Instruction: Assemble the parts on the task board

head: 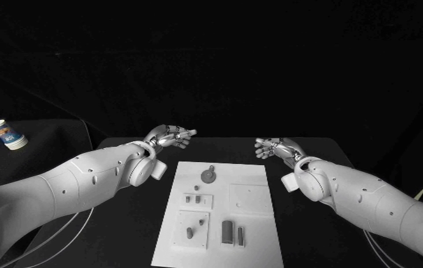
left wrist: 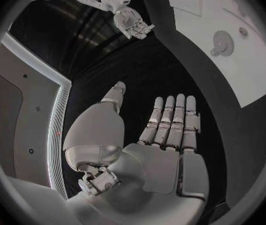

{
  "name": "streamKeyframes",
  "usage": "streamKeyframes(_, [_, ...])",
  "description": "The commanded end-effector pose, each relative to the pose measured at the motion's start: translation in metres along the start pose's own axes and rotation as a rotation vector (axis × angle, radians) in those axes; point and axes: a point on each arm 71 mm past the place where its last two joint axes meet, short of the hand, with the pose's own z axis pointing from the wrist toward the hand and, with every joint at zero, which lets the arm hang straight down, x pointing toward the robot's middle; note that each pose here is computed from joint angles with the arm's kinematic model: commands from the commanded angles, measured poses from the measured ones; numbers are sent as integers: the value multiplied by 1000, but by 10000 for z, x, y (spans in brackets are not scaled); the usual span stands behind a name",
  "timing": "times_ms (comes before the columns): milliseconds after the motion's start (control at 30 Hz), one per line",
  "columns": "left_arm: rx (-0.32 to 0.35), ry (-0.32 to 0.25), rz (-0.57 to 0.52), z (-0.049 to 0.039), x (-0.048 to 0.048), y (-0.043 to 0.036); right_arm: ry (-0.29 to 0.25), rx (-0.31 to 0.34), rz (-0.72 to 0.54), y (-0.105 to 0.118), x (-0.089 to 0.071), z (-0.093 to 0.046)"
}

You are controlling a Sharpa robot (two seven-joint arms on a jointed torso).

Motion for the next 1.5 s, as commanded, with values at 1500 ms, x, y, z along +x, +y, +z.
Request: streamKeyframes(1500, [101,-327,-340,-801,654,-277,-293,-127,240,793,691,-765])
